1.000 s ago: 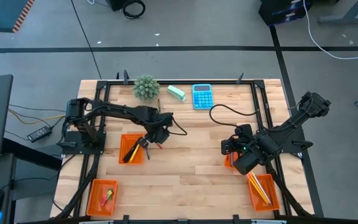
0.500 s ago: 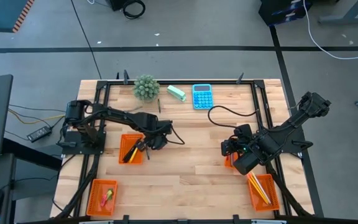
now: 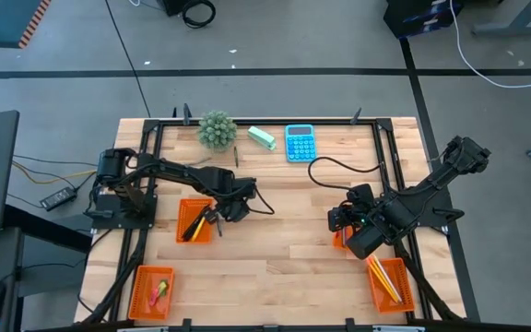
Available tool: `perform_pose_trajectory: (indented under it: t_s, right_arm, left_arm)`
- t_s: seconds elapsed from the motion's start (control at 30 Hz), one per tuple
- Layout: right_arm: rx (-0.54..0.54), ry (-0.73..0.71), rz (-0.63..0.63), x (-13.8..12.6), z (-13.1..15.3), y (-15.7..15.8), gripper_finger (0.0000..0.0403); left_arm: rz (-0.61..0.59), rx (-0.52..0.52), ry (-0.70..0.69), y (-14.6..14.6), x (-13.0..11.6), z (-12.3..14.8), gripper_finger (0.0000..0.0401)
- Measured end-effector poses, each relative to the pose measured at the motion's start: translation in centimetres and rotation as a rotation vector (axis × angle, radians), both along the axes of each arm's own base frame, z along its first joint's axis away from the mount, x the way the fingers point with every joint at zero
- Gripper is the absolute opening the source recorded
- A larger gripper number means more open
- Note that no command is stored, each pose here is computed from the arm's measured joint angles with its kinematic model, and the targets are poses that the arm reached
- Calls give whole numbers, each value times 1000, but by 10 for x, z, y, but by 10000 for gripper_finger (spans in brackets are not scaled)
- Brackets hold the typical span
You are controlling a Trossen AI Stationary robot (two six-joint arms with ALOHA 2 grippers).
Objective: Sort crayons/erasers/pens/pencils in bins
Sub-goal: Put the red crayon into the top right orange basket
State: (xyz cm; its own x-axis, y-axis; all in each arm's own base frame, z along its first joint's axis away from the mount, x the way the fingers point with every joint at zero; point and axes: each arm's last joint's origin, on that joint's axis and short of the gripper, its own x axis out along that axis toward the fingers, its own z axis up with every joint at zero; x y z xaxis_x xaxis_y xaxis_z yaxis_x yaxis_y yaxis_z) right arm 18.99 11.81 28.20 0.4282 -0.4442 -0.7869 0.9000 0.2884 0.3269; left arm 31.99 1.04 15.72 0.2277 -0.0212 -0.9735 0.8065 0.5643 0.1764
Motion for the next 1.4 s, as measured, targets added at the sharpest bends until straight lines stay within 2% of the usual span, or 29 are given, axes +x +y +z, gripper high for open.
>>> perform_pose_trajectory:
  t_s: [0.73,1.03,1.23,1.4]
  right_arm:
    - [10,-14,-2,1,0,1,147]
    - [15,-20,2,2,0,1,147]
    - [23,-27,6,2,0,3,147]
    - [20,-23,13,2,0,3,147]
  left_arm:
    - [23,-34,3,-1,0,0,122]
    - [62,-29,91,-5,2,-20,137]
    - [88,-31,87,-6,2,-21,124]
    - [90,-35,98,-6,1,-21,97]
